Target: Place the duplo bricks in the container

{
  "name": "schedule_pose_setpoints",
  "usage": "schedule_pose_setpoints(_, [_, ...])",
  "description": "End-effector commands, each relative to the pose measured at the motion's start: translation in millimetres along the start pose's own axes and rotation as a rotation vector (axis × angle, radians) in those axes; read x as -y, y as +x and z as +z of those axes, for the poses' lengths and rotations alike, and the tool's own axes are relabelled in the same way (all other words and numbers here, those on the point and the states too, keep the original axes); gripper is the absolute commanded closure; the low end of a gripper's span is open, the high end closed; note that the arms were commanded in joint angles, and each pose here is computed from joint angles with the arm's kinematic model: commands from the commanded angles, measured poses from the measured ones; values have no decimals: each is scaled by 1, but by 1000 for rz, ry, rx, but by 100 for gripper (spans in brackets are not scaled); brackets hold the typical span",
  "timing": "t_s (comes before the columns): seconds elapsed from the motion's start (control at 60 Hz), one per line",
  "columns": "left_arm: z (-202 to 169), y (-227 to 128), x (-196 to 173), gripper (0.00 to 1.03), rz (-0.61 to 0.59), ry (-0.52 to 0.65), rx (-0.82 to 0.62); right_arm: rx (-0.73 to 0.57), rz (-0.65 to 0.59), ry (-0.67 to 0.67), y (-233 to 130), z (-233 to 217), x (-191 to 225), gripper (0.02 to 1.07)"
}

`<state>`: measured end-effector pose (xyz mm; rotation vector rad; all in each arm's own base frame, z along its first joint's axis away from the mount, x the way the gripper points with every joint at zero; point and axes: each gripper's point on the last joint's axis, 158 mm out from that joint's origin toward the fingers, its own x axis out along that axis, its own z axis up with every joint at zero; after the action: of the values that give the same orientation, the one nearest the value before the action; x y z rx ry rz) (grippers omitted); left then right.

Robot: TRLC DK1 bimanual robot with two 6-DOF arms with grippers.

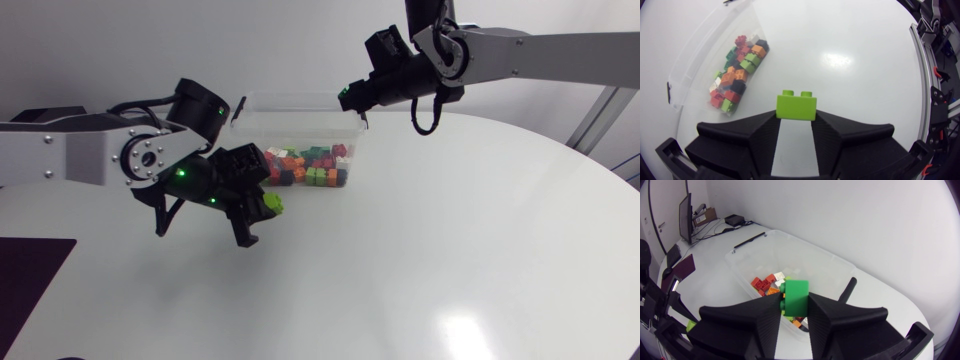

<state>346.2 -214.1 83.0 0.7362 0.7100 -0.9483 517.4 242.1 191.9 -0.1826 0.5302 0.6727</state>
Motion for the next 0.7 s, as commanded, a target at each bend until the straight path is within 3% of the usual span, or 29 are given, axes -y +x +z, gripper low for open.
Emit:
schedule_pose_setpoints(0.0, [27,-19,-23,77,63,-35,100,37,-9,-2,13,13,-1,76])
schedule_pose_setpoints(0.167, [46,-35,-59,76,135,-114,204,24,-35,-11,44,11,5,75])
schedule_pose_setpoints(0.217, [50,-38,-68,76,159,-132,229,10,-42,-8,53,8,8,62])
schedule_pose_setpoints(0.233, [52,-40,-74,76,173,-142,242,3,-47,-9,57,7,9,51])
schedule_pose_setpoints(0.3, [59,-44,-87,76,206,-168,281,-8,-55,-9,62,5,11,24])
schedule_pose_setpoints(0.367, [63,-47,-98,76,233,-186,307,-13,-59,-11,62,5,12,11])
schedule_pose_setpoints(0.683, [85,-39,-143,74,311,-244,411,-6,-70,-33,30,10,8,7])
